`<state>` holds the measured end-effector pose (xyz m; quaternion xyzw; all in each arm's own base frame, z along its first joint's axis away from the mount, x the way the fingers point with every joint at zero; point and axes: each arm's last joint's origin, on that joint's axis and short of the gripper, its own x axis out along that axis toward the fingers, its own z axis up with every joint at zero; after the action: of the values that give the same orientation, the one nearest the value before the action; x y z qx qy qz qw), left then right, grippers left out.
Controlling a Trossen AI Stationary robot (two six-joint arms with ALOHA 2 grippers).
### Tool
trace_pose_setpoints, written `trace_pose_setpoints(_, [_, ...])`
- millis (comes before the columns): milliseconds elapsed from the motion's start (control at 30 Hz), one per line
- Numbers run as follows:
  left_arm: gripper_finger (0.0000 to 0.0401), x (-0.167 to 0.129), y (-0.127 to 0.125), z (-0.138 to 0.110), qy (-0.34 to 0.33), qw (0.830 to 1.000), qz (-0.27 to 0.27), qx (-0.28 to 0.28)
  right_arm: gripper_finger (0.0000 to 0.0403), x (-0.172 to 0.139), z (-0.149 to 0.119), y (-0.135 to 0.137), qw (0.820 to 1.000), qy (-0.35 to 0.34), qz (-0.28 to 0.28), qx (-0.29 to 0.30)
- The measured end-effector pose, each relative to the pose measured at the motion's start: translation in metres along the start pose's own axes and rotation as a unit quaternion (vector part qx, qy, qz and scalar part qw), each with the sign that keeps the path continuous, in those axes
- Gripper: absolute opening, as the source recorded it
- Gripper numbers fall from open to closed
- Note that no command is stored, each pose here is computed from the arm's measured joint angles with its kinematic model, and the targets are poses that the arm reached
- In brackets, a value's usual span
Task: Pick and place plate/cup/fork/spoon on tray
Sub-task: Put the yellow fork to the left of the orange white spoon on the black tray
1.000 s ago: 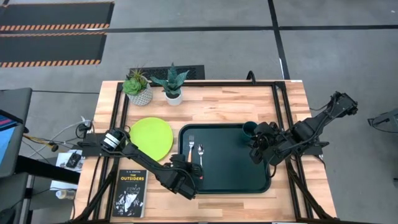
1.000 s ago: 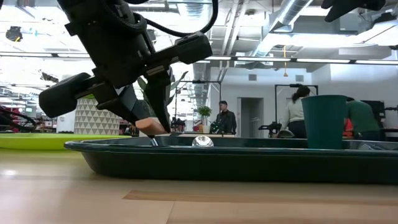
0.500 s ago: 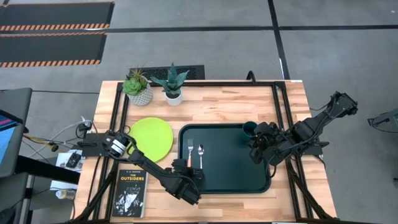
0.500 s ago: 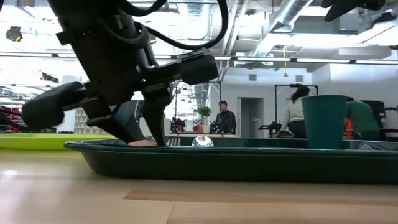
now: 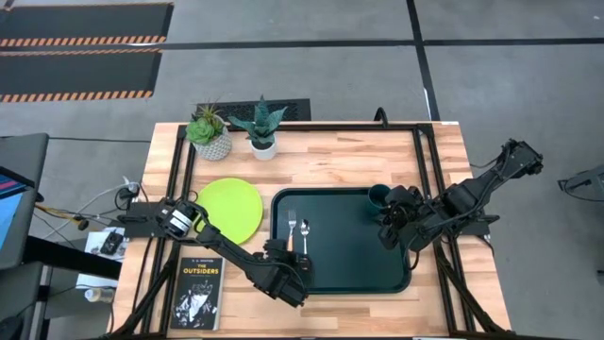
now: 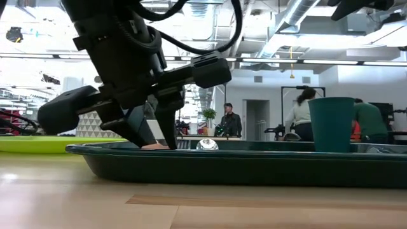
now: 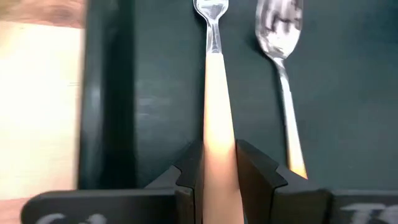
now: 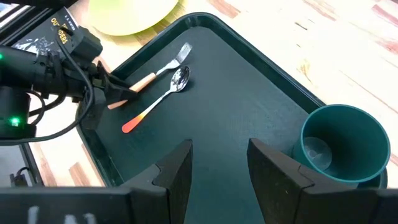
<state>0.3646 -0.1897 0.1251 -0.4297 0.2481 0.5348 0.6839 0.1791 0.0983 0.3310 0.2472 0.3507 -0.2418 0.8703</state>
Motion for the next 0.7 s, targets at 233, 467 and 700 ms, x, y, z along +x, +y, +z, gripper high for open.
trace_pose_setpoints(233, [0.0056, 0.0021, -0.003, 0.0014, 0.004, 1.0, -0.005, 0.006, 0.0177, 0.0, 0.0, 0.0, 1.0, 0.0, 0.0, 0.0])
trace_pose_setpoints(467, [0.0062, 0.0025, -0.0015, -0.0015, 0.005, 1.0, -0.003, -0.018, 0.0177, 0.0, -0.0001, 0.0001, 1.0, 0.0, 0.0, 0.0])
trace_pose_setpoints(700, [0.006, 0.0003, 0.0021, -0.0066, 0.003, 1.0, -0.004, -0.025, 0.0177, -0.0001, 0.0, 0.0, 1.0, 0.0, 0.0, -0.001])
